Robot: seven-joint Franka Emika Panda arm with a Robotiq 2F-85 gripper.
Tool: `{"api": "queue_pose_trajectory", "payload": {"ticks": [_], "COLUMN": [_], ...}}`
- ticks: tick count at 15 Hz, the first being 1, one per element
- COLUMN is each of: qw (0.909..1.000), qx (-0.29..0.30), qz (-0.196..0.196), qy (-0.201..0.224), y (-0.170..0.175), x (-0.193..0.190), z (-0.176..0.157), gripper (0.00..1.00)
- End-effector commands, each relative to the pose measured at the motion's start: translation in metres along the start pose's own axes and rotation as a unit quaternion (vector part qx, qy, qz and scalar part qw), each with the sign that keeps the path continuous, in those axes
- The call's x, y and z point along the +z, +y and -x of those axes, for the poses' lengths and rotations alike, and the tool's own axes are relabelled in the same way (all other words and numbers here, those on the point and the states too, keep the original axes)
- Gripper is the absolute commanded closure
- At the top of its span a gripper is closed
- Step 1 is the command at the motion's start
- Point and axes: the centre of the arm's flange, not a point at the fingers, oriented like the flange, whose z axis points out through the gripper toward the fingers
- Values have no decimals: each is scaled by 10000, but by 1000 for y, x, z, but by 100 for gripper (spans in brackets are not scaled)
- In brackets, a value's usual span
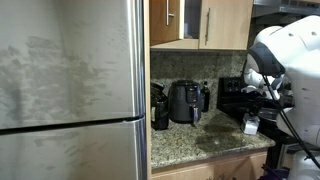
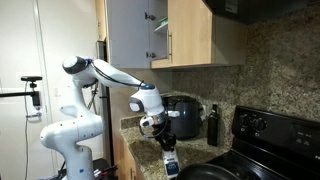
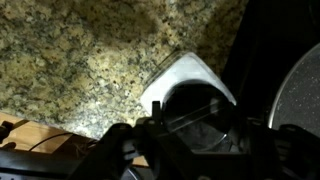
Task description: Put the can in the cabinet, then close the right cabinet door, then move the salt bottle towards you
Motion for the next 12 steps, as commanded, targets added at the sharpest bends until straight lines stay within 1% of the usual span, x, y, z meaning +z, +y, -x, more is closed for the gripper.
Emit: {"api": "queue_pose_trajectory", "payload": {"ticks": [1, 3, 5, 7, 12], "qw": [9975, 9941, 9886, 9820, 9701], "qx": [516, 883, 1340, 1692, 2281], "qz": [313, 410, 494, 676, 831], "qy": [361, 476, 470, 489, 17], "y": [11, 16, 20, 25, 29], "x": [-2, -4, -4, -4, -3], "z": [-11, -13, -15, -17, -15], "gripper": [63, 63, 63, 63, 63]}}
